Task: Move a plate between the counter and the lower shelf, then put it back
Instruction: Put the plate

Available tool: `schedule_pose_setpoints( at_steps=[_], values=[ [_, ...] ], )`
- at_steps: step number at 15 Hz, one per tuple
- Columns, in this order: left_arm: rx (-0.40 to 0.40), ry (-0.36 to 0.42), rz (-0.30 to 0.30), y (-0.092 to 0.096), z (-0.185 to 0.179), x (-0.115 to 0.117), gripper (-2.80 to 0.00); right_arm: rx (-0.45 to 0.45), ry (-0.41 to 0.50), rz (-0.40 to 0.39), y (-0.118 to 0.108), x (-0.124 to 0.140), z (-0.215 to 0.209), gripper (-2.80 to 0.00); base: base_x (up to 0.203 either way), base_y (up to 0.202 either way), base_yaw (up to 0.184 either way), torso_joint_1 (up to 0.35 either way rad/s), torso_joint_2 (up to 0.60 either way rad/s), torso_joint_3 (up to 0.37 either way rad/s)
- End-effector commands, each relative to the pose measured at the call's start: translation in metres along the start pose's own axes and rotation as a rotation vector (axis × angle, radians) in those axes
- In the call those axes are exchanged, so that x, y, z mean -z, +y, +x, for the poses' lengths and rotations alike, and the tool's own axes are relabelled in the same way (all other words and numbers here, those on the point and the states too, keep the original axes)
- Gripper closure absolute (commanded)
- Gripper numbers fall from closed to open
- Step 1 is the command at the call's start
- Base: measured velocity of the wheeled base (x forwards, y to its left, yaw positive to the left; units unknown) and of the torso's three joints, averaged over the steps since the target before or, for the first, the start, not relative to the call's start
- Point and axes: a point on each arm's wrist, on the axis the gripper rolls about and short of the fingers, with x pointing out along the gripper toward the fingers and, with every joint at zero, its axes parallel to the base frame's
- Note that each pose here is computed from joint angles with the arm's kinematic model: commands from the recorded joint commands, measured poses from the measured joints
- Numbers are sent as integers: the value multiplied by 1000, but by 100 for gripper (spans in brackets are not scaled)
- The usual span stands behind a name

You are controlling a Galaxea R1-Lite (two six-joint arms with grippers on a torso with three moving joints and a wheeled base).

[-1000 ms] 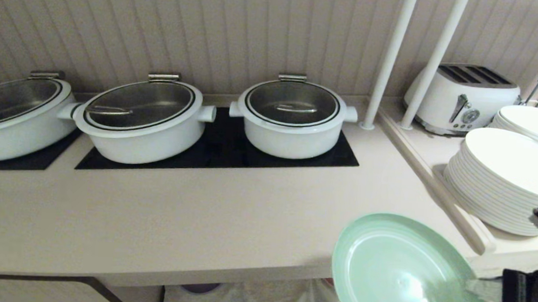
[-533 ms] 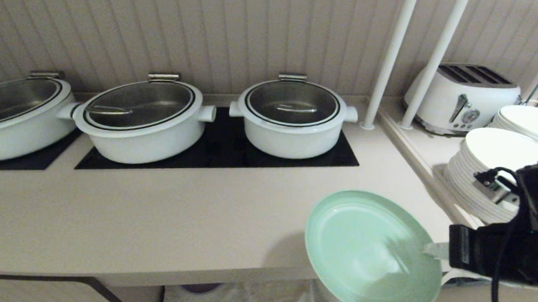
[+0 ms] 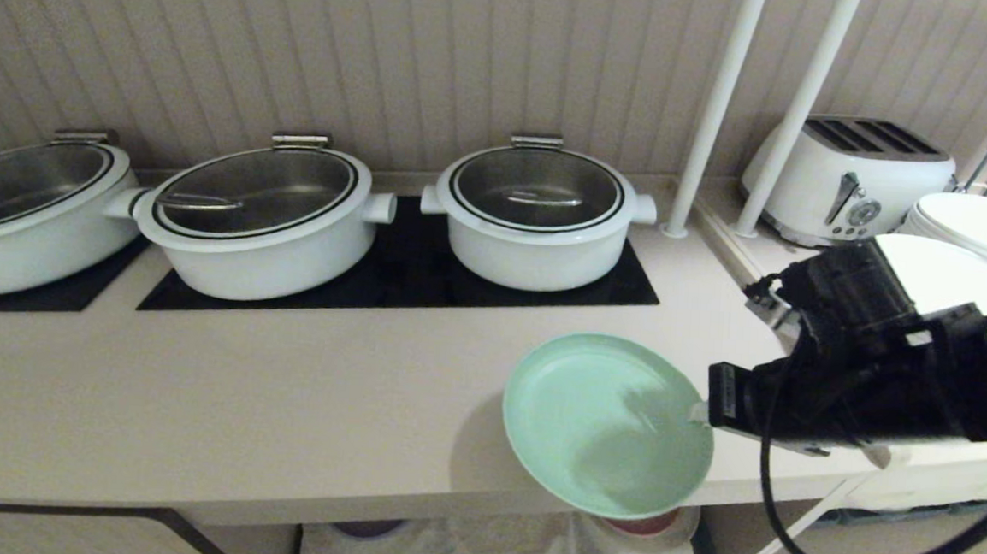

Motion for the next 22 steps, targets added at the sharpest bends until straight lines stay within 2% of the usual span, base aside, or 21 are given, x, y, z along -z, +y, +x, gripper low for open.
schedule_pose_setpoints(
  at_steps=[1,6,9,15,22],
  values=[
    [0,0,0,0,0,0,0,14,33,-2,5,-6,24,0,0,0,0,0,0,0],
    [0,0,-1,0,0,0,0,30,56,-3,10,-15,55,0,0,0,0,0,0,0],
    [0,0,0,0,0,0,0,13,29,3,11,-18,71,0,0,0,0,0,0,0],
    [0,0,-1,0,0,0,0,4,12,13,15,-28,86,0,0,0,0,0,0,0],
    [0,0,0,0,0,0,0,19,19,26,9,-30,94,0,0,0,0,0,0,0]
  ],
)
